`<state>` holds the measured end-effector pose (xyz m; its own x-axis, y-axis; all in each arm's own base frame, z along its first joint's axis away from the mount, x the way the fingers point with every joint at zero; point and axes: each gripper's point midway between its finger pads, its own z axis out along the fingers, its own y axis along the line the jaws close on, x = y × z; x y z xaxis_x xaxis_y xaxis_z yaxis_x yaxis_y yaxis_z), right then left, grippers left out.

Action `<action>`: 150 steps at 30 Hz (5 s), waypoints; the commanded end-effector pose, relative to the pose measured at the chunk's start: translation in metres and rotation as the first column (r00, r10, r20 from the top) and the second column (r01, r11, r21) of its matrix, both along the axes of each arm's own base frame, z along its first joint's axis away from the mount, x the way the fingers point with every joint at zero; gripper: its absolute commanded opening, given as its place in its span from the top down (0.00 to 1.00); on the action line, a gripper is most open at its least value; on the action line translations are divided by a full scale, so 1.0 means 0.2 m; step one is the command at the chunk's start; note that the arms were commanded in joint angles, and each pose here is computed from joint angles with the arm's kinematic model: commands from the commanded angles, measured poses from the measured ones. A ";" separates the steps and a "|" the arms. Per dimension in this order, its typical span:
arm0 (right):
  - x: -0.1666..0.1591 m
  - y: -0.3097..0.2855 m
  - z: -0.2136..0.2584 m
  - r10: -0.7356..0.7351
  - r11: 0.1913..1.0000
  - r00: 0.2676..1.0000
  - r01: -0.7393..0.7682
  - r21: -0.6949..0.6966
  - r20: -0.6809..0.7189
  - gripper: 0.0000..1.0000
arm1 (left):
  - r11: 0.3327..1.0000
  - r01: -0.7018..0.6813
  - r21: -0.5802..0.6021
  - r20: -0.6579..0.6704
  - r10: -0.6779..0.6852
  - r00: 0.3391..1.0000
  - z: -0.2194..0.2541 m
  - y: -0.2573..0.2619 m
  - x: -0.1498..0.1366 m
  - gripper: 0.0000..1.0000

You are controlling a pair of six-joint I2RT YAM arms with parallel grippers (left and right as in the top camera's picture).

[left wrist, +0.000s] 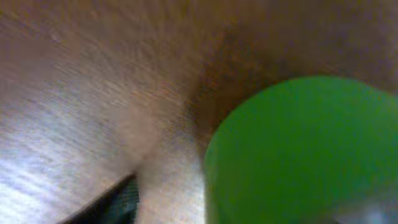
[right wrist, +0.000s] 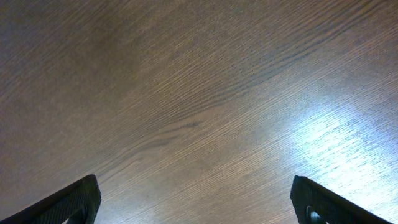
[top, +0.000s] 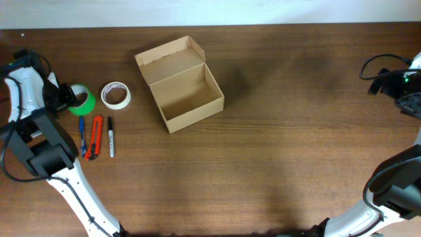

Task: Pack container
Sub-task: 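Lower the left gripper onto the green tape roll and grasp it, then carry the green tape with the left gripper into the box and release, then move the left gripper to the white masking tape and grasp it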

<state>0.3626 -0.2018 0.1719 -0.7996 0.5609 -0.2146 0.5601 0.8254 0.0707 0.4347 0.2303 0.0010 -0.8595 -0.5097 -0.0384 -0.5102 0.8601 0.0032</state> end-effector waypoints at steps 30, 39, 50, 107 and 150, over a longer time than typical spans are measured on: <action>-0.01 0.00 0.02 -0.008 1.000 1.000 0.008 0.006 0.016 0.01 | 0.510 0.720 0.471 0.478 -0.833 0.278 1.68 -1.45 0.35 0.97; -0.01 0.00 0.02 -0.008 1.000 1.000 0.008 0.006 0.016 0.01 | 0.161 0.860 0.484 0.142 -0.984 0.104 1.34 -2.03 0.24 0.96; -0.01 0.00 0.02 -0.008 1.000 1.000 0.008 0.006 0.016 0.01 | 0.171 0.944 0.283 0.011 -0.984 0.175 0.79 -1.92 0.27 0.95; -0.01 0.00 0.02 -0.008 1.000 1.000 0.008 0.006 0.016 0.01 | 0.287 0.886 0.364 0.071 -0.957 0.281 0.82 -1.93 0.43 0.61; -0.01 0.00 0.02 -0.008 1.000 1.000 0.008 0.006 0.016 0.01 | 0.889 0.457 0.019 0.081 -0.457 0.886 0.19 -0.55 0.13 0.18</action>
